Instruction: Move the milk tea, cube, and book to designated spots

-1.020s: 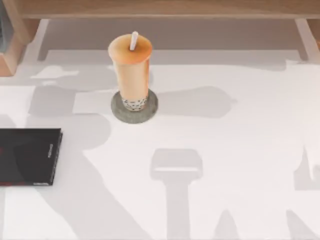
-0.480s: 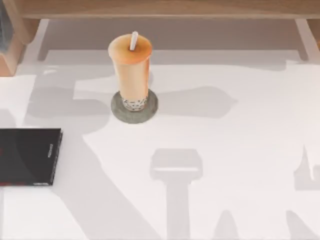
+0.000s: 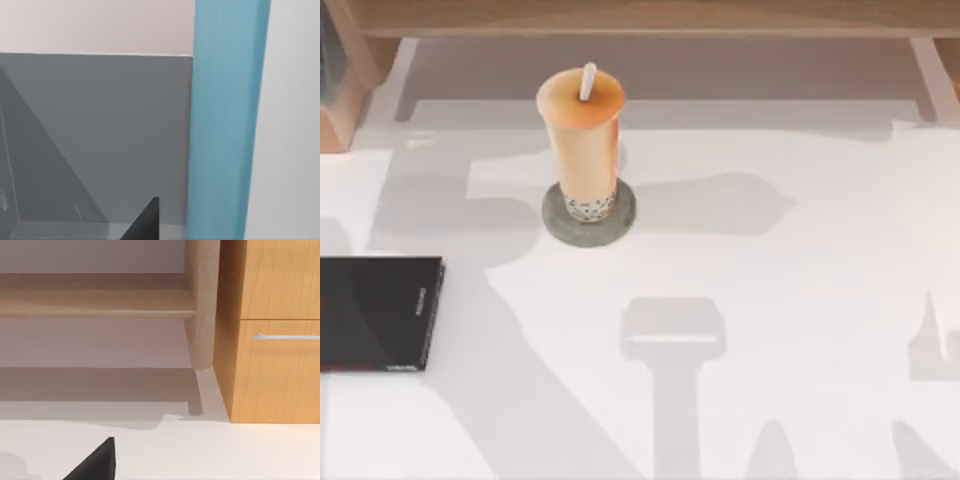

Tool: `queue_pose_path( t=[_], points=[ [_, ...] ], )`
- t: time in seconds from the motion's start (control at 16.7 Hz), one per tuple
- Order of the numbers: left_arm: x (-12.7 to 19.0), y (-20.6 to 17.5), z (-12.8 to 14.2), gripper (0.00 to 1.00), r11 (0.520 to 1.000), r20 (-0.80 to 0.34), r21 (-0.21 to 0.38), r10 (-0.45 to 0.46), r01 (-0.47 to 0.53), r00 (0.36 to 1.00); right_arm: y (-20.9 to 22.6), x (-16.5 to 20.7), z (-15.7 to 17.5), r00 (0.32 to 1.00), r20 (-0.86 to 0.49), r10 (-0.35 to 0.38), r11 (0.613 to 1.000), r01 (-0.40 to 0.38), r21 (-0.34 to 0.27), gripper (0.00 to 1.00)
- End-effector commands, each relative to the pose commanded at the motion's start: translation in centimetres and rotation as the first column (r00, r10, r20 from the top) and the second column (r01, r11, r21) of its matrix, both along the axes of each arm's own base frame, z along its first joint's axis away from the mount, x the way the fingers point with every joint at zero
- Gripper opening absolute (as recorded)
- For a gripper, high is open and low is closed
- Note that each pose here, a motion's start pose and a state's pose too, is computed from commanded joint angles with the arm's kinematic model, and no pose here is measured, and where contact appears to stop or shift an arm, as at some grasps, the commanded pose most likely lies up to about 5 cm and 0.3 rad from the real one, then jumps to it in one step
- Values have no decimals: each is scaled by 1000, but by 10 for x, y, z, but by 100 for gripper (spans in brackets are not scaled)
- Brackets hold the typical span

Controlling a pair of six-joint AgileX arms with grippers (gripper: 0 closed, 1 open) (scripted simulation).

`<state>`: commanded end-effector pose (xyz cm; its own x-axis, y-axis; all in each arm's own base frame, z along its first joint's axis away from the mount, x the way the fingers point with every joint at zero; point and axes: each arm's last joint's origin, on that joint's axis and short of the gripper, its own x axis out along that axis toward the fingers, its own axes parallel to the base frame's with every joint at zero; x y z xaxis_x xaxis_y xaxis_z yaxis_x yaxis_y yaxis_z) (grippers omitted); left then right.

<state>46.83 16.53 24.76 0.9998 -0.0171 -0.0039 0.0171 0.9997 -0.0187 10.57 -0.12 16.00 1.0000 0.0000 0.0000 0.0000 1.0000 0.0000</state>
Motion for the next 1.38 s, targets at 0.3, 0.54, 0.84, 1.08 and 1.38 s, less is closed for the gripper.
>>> queue_pose_path(
  t=[0.3,0.54,0.84,1.08,1.38],
  points=[
    [0,0,0,17,1000,0,0,0,0,1000,0,0,0,1000,0,0,1000,0,0,100],
    [0,0,0,0,1000,0,0,0,0,1000,0,0,0,1000,0,0,1000,0,0,100],
    [0,0,0,0,1000,0,0,0,0,1000,0,0,0,1000,0,0,1000,0,0,100],
    [-3,1,3,0,1000,2,2,3,-3,1000,0,0,0,1000,0,0,1000,0,0,100],
    [-11,2,11,0,1000,2,2,3,-3,1000,0,0,0,1000,0,0,1000,0,0,100]
  ],
)
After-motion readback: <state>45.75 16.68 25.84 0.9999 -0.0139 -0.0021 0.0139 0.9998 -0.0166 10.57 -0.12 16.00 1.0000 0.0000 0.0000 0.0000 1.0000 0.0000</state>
